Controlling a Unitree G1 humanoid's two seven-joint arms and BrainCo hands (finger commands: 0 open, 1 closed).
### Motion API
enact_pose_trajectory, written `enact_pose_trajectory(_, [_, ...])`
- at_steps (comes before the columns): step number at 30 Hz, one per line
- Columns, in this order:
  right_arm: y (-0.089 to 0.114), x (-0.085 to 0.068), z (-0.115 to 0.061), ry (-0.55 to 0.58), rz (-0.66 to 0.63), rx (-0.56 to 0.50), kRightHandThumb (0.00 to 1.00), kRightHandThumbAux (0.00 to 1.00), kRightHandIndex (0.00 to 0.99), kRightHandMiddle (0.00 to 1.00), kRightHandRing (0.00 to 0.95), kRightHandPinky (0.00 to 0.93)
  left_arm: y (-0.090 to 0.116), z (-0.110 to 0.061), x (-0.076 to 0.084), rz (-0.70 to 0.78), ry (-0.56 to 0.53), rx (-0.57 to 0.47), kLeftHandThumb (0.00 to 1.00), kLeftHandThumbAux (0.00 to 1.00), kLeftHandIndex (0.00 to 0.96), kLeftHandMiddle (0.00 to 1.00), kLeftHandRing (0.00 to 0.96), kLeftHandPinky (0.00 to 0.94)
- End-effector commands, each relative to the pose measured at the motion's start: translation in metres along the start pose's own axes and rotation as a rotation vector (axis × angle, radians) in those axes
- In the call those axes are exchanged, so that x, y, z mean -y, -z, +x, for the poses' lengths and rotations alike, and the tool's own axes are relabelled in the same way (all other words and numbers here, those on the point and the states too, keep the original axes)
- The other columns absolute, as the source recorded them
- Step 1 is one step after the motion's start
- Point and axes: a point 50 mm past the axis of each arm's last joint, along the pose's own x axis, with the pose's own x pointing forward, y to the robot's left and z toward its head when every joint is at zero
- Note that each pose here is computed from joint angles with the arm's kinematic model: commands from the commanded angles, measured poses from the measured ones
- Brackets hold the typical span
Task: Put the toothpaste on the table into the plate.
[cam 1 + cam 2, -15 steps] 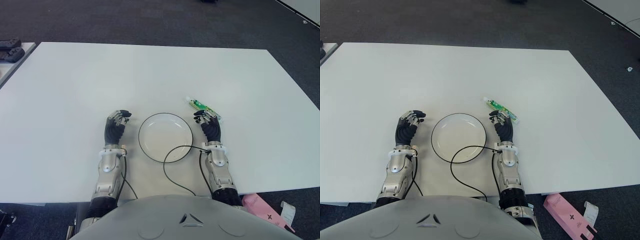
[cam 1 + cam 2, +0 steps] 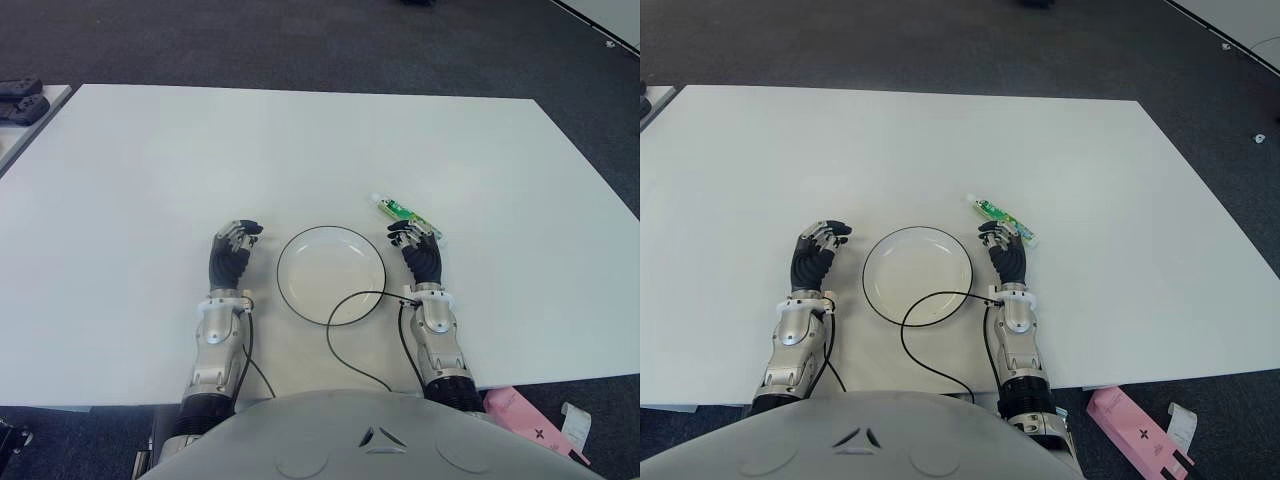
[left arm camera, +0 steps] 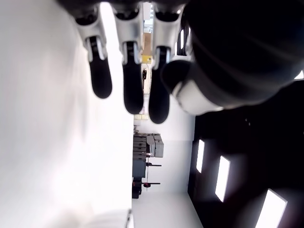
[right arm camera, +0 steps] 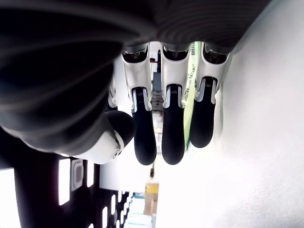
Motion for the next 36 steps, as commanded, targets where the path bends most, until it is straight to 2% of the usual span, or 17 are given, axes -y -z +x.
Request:
enact_pose_trajectory(1, [0.007, 0.001, -0.007, 0.017, -0.005, -0.021, 0.714, 0.734, 0.419, 0.453, 0.448, 0.437, 0.02, -0.011, -0.002, 0.003, -0.024, -0.119, 0.71, 0.724, 0.422, 0.446, 0.379, 0.344])
enact_pose_trajectory(8, [-0.029, 0.004, -0.011, 0.01, -0.091, 0.143, 0.708, 0.735, 0.415, 0.443, 0.437, 0.423, 0.02, -0.011, -0.001, -0.003, -0.027, -0.121, 0.709, 0.724, 0.422, 0.447, 0.384, 0.345])
enact_pose_trajectory(13, [-0.031, 0.008, -0.013, -0.011, -0.174, 0.222, 0.7, 0.733, 0.409, 0.407, 0.388, 0.351, 0.02, -0.011, -0.001, -0.001, -0.02, -0.119, 0.708, 0.724, 0.422, 0.441, 0.372, 0.336])
enact_pose_trajectory(16, [-0.038, 0.014, -0.013, -0.014, -0.268, 0.286, 0.695, 0.729, 0.405, 0.314, 0.305, 0.281, 0.021, -0.011, -0.002, 0.002, -0.017, -0.12, 0.709, 0.724, 0.422, 0.436, 0.363, 0.336])
enact_pose_trajectory(18, [-0.041, 0.016, -0.013, -0.009, -0.31, 0.308, 0.613, 0.696, 0.292, 0.234, 0.229, 0.21, 0.021, -0.011, -0.002, 0.003, -0.016, -0.122, 0.709, 0.724, 0.422, 0.43, 0.356, 0.335])
enact_pose_trajectory(20, [-0.044, 0.018, -0.012, 0.006, -0.374, 0.338, 0.58, 0.658, 0.222, 0.171, 0.173, 0.16, 0.021, -0.011, -0.002, 0.008, -0.013, -0.118, 0.708, 0.724, 0.421, 0.427, 0.353, 0.335])
enact_pose_trajectory(25, [-0.056, 0.025, -0.006, 0.036, -0.48, 0.4, 0.559, 0.535, 0.088, 0.055, 0.079, 0.089, 0.021, -0.011, -0.001, 0.013, -0.019, -0.116, 0.71, 0.724, 0.422, 0.432, 0.362, 0.342])
enact_pose_trajectory(28, [-0.063, 0.027, -0.003, 0.051, -0.504, 0.431, 0.558, 0.495, 0.057, 0.032, 0.056, 0.075, 0.02, -0.01, -0.001, 0.013, -0.018, -0.114, 0.711, 0.724, 0.422, 0.434, 0.364, 0.343])
enact_pose_trajectory(31, [-0.069, 0.028, 0.0, 0.063, -0.53, 0.46, 0.557, 0.411, 0.014, 0.008, 0.016, 0.053, 0.02, -0.01, -0.001, 0.013, -0.016, -0.112, 0.709, 0.724, 0.422, 0.435, 0.365, 0.344])
enact_pose_trajectory(36, [-0.082, 0.031, 0.005, 0.086, -0.638, 0.541, 0.515, 0.312, 0.002, 0.001, 0.002, 0.01, 0.02, -0.009, -0.001, 0.007, -0.012, -0.105, 0.709, 0.724, 0.422, 0.442, 0.375, 0.357])
